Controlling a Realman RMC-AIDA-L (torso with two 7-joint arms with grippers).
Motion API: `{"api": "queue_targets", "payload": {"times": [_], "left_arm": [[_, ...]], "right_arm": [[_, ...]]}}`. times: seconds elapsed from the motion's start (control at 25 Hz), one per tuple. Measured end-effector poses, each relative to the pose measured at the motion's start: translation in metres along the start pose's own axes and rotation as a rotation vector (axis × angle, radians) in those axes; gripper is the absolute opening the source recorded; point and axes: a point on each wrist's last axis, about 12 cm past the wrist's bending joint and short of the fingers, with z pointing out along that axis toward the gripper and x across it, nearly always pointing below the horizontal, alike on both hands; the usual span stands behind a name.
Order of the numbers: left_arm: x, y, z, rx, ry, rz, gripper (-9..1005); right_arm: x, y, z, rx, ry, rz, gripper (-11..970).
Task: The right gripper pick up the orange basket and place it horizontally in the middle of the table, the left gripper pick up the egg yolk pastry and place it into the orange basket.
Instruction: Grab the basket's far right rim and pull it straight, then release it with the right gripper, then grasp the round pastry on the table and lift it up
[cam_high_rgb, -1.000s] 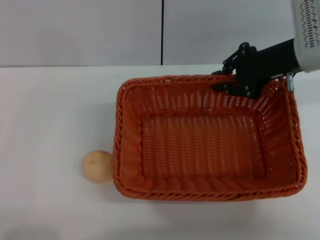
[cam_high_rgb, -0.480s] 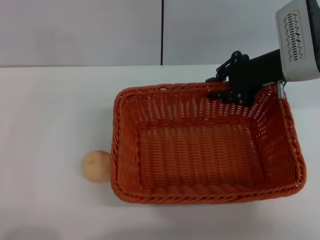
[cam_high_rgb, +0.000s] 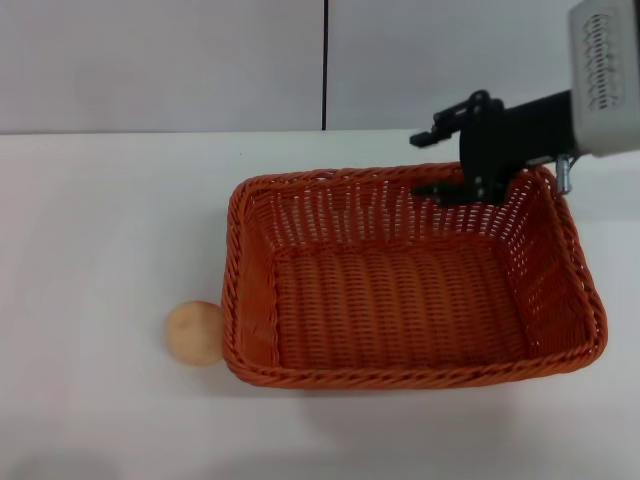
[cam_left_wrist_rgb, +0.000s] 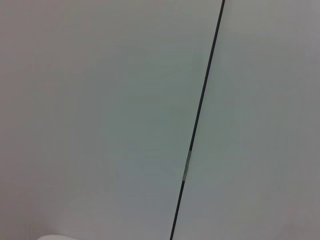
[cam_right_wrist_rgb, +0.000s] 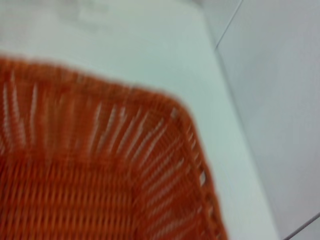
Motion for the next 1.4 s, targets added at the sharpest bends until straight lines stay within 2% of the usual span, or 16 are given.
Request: {"api": "queue_targets", "payload": {"times": [0.12,0.16,0.24,0.28,0.32,0.4,0.44,0.48,0.52,0.64,0.68,0.72,0.88,1.0,1.08,1.4], "left_arm": [[0.0,0.0,0.0,0.008,0.002,0.001,841],[-0.003,0.001,0.006,0.107,0.033,-0.003,841],[-0.005,0.002,0.008,0.143,0.043,-0.004,840],[-0.013,0.005,0.021,0.32,0.106,-0.009,840],[-0.016,0.006,0.025,0.371,0.133,-0.002,840],[-0.021,0.006,0.034,0.457,0.176,0.008,840],[-0.023,0.006,0.04,0.507,0.203,0.018,840],[-0.027,0.001,0.048,0.598,0.245,0.036,840],[-0.027,0.001,0.048,0.598,0.245,0.036,840],[-0.027,-0.009,0.058,0.724,0.296,0.076,840],[-0.026,-0.012,0.06,0.754,0.308,0.084,840],[-0.025,-0.016,0.063,0.792,0.326,0.095,840],[-0.017,-0.031,0.072,0.893,0.376,0.125,840],[-0.014,-0.034,0.074,0.906,0.386,0.131,839],[-0.003,-0.048,0.075,0.947,0.39,0.149,839],[0.014,-0.064,0.072,0.961,0.374,0.193,839]], "right_arm": [[-0.006,0.004,-0.02,0.076,-0.135,0.046,525],[-0.007,0.005,-0.028,0.107,-0.187,0.068,525],[-0.008,0.009,-0.049,0.198,-0.306,0.126,524],[-0.002,0.019,-0.07,0.298,-0.442,0.195,523],[-0.002,0.019,-0.07,0.298,-0.442,0.195,523],[0.01,0.034,-0.089,0.404,-0.559,0.258,523],[0.018,0.045,-0.098,0.46,-0.608,0.29,523],[0.033,0.068,-0.115,0.559,-0.687,0.361,523],[0.033,0.068,-0.115,0.559,-0.687,0.361,523],[0.056,0.106,-0.134,0.701,-0.808,0.507,523],[0.073,0.132,-0.142,0.784,-0.882,0.6,523],[0.073,0.132,-0.142,0.784,-0.882,0.6,523],[0.101,0.181,-0.154,0.939,-0.971,0.709,522],[0.107,0.191,-0.154,0.968,-0.976,0.741,522],[0.11,0.199,-0.152,0.974,-0.979,0.773,522],[0.109,0.209,-0.148,0.93,-0.97,0.778,522]]}}
